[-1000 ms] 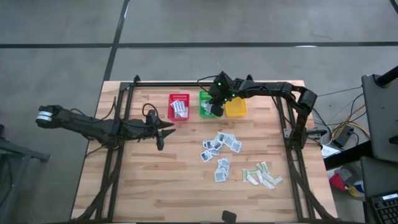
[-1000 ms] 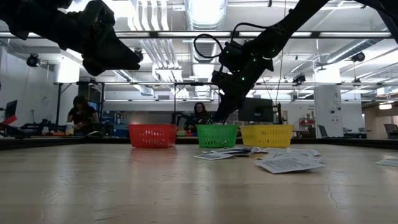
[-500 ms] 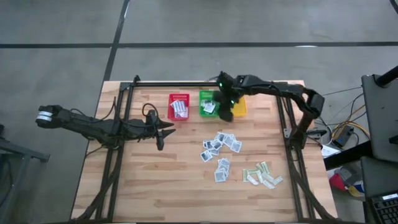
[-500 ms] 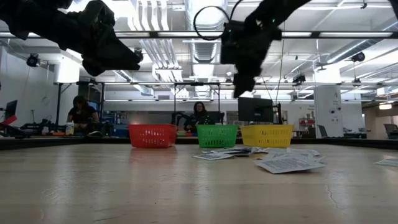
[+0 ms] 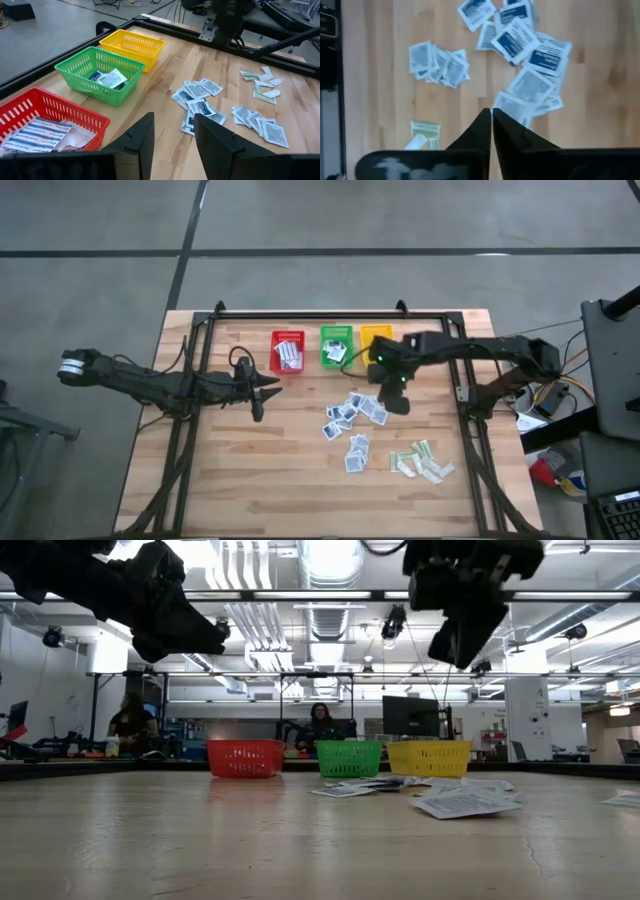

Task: Pick & Place First Aid Supplies
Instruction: Put the alcohol pad into the green basket

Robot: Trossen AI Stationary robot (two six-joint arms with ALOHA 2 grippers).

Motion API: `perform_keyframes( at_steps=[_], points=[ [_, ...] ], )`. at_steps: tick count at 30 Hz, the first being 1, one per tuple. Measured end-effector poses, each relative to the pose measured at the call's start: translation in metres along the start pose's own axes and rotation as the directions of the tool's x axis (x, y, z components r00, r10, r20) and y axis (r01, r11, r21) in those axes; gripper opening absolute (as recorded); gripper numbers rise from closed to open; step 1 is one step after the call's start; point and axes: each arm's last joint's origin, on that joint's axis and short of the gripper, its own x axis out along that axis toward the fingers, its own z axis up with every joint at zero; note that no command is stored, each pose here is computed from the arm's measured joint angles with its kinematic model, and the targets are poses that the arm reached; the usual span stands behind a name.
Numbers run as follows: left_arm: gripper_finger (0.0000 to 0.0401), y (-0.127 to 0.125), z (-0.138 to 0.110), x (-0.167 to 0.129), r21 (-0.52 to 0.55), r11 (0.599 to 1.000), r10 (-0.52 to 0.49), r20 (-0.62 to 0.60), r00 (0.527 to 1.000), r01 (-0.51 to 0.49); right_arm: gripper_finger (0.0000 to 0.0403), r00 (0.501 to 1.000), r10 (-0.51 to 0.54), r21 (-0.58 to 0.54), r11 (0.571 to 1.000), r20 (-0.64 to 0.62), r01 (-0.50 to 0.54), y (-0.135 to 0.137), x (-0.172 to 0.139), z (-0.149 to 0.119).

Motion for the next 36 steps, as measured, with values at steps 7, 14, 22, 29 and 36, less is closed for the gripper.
perform_keyframes(
  at_steps=[7,14,22,29,36],
  points=[
    [0.0133,0.000,-0.001,0.000,0.003,1.000,0.002,-0.006,1.000,-0.002,0.0008,0.992,0.061,-0.096,0.994,0.113,-0.051,0.026,0.024,-0.014],
    [0.0133,0.000,-0.001,0.000,0.003,1.000,0.002,-0.006,1.000,-0.002,0.0008,0.997,0.059,-0.091,0.994,0.039,-0.055,0.021,0.051,-0.028],
    [0.0133,0.000,-0.001,0.000,-0.004,1.000,0.003,-0.007,1.000,-0.003,0.0014,0.999,-0.031,0.015,0.999,-0.020,0.032,0.009,0.067,-0.031],
    [0.0133,0.000,-0.001,0.000,-0.025,1.000,0.002,-0.007,1.000,-0.003,0.0058,0.994,-0.032,0.042,0.998,-0.107,0.036,0.003,0.084,-0.033],
    [0.0133,0.000,-0.001,0.000,-0.025,1.000,0.002,-0.007,1.000,-0.003,0.0120,0.982,-0.045,0.063,0.996,-0.183,0.058,-0.007,0.102,-0.036]
  ],
)
